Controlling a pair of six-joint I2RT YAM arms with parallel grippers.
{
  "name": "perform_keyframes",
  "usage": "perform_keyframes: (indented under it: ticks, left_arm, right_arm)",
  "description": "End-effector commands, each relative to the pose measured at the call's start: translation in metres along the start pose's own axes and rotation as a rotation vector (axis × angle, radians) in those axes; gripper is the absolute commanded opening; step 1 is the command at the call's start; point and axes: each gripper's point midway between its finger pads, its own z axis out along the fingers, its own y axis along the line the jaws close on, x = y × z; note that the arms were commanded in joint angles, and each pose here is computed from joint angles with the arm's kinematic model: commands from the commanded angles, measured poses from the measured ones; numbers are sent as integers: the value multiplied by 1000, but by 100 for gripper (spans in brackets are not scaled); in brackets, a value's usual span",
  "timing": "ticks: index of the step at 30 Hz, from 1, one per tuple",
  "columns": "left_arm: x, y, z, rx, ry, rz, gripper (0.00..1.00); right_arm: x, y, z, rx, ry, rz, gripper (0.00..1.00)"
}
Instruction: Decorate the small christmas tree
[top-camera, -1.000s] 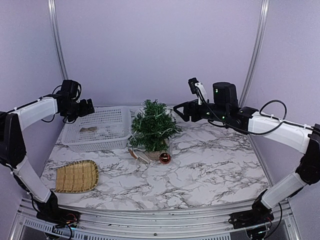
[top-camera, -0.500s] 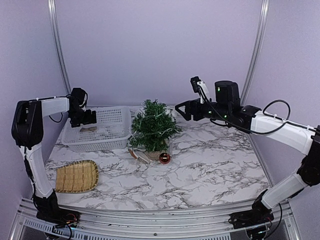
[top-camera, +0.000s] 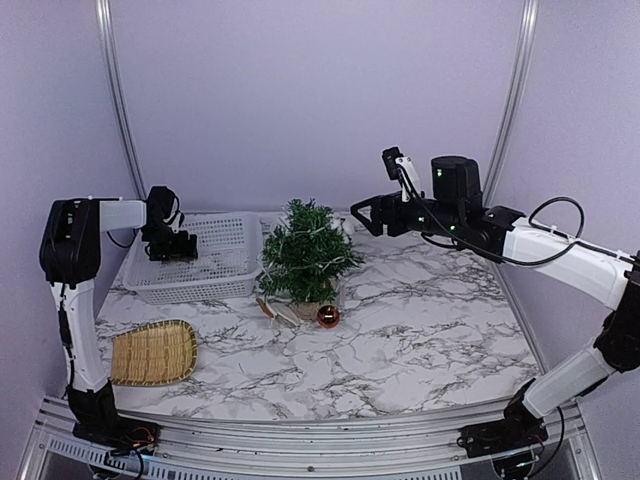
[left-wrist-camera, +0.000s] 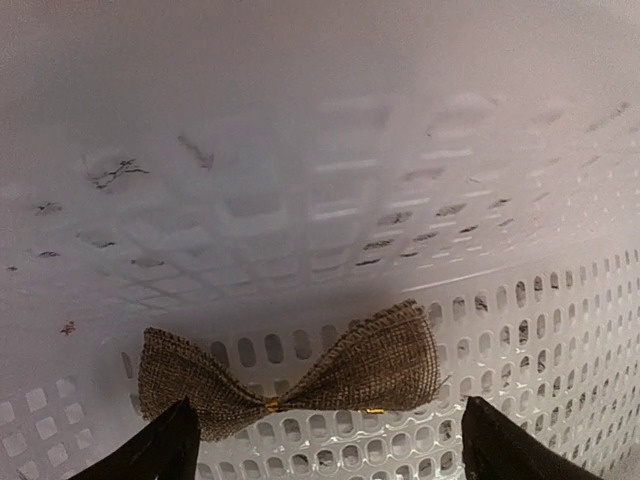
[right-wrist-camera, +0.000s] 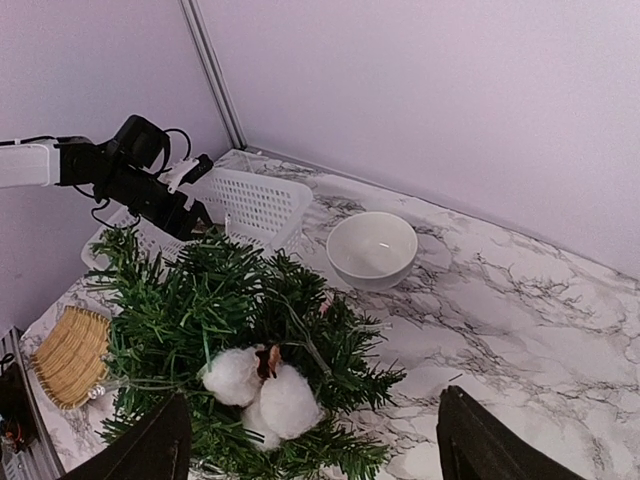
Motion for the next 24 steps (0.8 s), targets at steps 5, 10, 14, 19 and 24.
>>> perform_keyframes:
  ticks: [5, 10, 14, 19, 24]
  left_arm:
    - [31, -46, -11, 263, 94, -57, 85]
    - [37, -71, -27, 359, 101, -43, 80]
    - [26, -72, -48, 364, 46, 1, 76]
    - [13, -59, -62, 274, -36, 163, 75]
    - [26, -56, -64, 264, -27, 440, 74]
  right_arm:
    - [-20, -4, -1, 16, -37, -16, 83]
    - [-19, -3, 1, 5, -31, -19, 82]
    - [-18, -2, 2, 0, -29, -19, 83]
    - [-17, -1, 1, -7, -27, -18, 83]
    - [-18, 0, 1, -10, -28, -22, 83]
